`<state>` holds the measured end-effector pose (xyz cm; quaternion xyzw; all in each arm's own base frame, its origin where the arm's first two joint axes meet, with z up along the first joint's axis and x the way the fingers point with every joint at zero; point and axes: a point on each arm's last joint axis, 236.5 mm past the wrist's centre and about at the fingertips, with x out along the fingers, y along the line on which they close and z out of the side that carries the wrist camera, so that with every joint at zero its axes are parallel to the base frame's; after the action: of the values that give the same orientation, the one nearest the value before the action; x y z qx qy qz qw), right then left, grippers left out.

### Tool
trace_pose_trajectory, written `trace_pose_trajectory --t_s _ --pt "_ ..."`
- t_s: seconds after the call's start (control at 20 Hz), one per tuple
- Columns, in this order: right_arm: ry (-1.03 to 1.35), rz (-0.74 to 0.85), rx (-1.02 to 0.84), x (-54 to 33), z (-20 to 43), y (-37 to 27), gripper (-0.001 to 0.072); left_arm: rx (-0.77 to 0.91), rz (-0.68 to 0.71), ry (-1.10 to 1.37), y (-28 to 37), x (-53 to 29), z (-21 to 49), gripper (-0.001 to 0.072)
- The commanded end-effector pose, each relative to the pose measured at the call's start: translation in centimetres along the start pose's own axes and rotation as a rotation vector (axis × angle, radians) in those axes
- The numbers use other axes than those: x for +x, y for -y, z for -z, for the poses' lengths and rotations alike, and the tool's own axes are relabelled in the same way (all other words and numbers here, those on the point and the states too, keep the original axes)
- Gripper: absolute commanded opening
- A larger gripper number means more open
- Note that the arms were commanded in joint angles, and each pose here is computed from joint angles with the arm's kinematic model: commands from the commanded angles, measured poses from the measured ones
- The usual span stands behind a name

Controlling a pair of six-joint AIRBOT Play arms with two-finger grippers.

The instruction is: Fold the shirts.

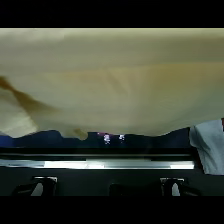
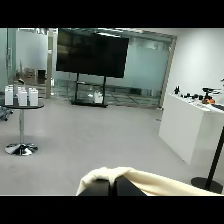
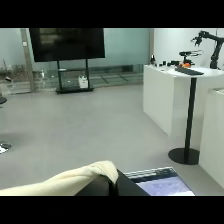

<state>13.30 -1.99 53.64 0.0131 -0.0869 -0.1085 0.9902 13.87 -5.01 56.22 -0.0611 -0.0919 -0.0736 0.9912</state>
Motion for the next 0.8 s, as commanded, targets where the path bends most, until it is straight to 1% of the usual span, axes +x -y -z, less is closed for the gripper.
trace_pose_trajectory --t_s 0.0,0.1,0.2,0.3,0.35,0.45,0.55,0.65,0.75 --pt "-0.026 0.012 -0.003 -0.1 0.4 0.3 0.0039 -0.005 -0.001 0.012 -0.1 0.2 -0.3 0.0026" --pt "-0.142 0.017 0.025 2.0 3.1 0.6 0.0039 -0.019 -0.007 -0.036 -0.9 2.2 0.8 0.0025" --pt "-0.243 0.013 0.099 5.0 5.6 0.6 0.0039 -0.036 -0.009 -0.089 -1.9 5.0 2.2 0.0025" --pt "-0.384 -0.014 0.111 9.0 9.4 0.3 0.0038 -0.031 -0.020 -0.227 -3.6 8.5 5.9 0.0026" --pt "-0.506 -0.026 0.098 11.2 12.8 0.3 0.0038 -0.037 -0.027 -0.321 -4.7 10.3 8.5 0.0026" --pt "-0.836 -0.074 0.089 14.7 21.8 0.1 0.0038 -0.091 -0.045 -0.531 -7.2 14.5 15.5 0.0027" --pt "-1.142 -0.089 0.129 17.6 31.4 0.4 0.0038 -0.130 -0.056 -0.765 -10.3 18.6 25.0 0.0027" --pt "-1.316 -0.082 0.159 21.2 39.8 -0.1 0.0038 -0.215 -0.077 -1.013 -13.0 20.6 36.1 0.0028" --pt "-1.370 -0.133 0.152 25.0 46.9 -3.1 0.0039 -0.296 -0.084 -1.178 -14.7 21.8 45.2 0.0029"
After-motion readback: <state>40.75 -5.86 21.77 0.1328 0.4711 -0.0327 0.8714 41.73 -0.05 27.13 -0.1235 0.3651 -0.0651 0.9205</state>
